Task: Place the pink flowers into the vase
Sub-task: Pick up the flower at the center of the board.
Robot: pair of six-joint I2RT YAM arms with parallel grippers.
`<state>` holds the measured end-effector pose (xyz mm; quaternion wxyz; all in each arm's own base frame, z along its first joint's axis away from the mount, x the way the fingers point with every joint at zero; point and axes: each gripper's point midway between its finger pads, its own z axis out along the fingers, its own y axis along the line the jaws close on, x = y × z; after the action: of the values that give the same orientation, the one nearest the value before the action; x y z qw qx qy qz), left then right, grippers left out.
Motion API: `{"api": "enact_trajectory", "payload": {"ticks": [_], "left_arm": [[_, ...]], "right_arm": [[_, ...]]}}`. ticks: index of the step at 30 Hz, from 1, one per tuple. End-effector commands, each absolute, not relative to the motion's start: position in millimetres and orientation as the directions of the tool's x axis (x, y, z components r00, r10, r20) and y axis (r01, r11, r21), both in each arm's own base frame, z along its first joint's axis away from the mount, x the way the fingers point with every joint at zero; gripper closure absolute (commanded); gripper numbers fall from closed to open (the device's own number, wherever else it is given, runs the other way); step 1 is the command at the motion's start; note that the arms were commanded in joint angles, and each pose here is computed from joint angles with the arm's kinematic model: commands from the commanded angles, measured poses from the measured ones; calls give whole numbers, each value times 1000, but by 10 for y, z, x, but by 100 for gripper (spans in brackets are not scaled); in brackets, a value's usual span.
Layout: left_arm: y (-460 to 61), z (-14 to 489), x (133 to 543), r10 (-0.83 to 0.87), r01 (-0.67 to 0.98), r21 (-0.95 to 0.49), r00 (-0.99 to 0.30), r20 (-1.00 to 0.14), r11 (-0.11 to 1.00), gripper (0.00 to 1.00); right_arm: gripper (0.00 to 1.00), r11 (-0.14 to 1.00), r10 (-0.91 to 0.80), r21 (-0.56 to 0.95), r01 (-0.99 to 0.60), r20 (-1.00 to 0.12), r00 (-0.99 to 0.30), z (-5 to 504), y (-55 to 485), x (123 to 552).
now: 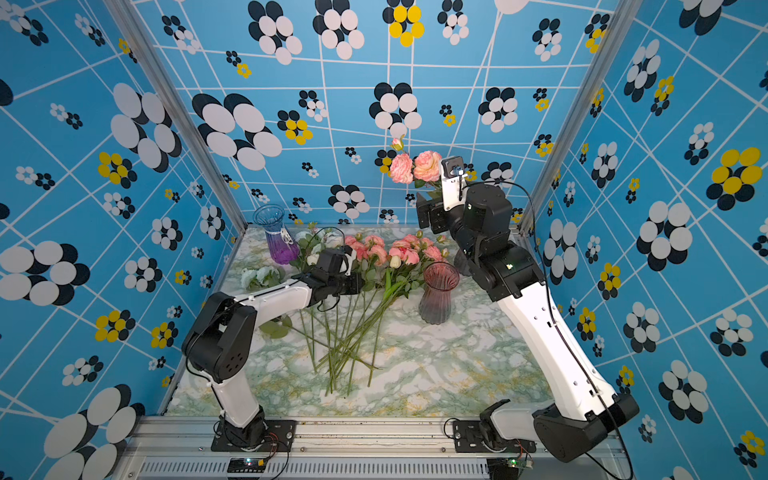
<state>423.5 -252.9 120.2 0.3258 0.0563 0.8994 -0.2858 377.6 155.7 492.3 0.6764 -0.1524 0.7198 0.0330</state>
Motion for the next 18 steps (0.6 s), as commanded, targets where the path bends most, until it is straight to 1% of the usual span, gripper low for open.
{"api": "enact_trajectory", "payload": {"ticks": [1, 6, 11, 15, 18], "left_arm": [[-2607, 1682, 4254, -114, 380, -533, -726, -679, 756, 100], [-2549, 1959, 4279, -167, 407, -564, -687, -707, 719, 100], [-2405, 2300, 4279, -229, 436, -565, -613, -757, 701, 100], [-2315, 2624, 4244, -270, 476, -547, -532, -803, 689, 100], [-2307, 2831, 4160, -314, 512, -556, -486, -816, 655, 100]], "right_arm": [[1, 938, -162, -132, -321, -985, -67, 4843, 1682, 3705], [1, 910, -200, -146, -389, -974, -103, 4705, 1920, 3637], [1, 888, -238, -141, -438, -955, -175, 4483, 2104, 3593], [1, 885, -189, -56, -462, -951, -246, 4322, 2192, 3561], [1, 880, -161, 0, -475, -941, -299, 4201, 2298, 3582]]}}
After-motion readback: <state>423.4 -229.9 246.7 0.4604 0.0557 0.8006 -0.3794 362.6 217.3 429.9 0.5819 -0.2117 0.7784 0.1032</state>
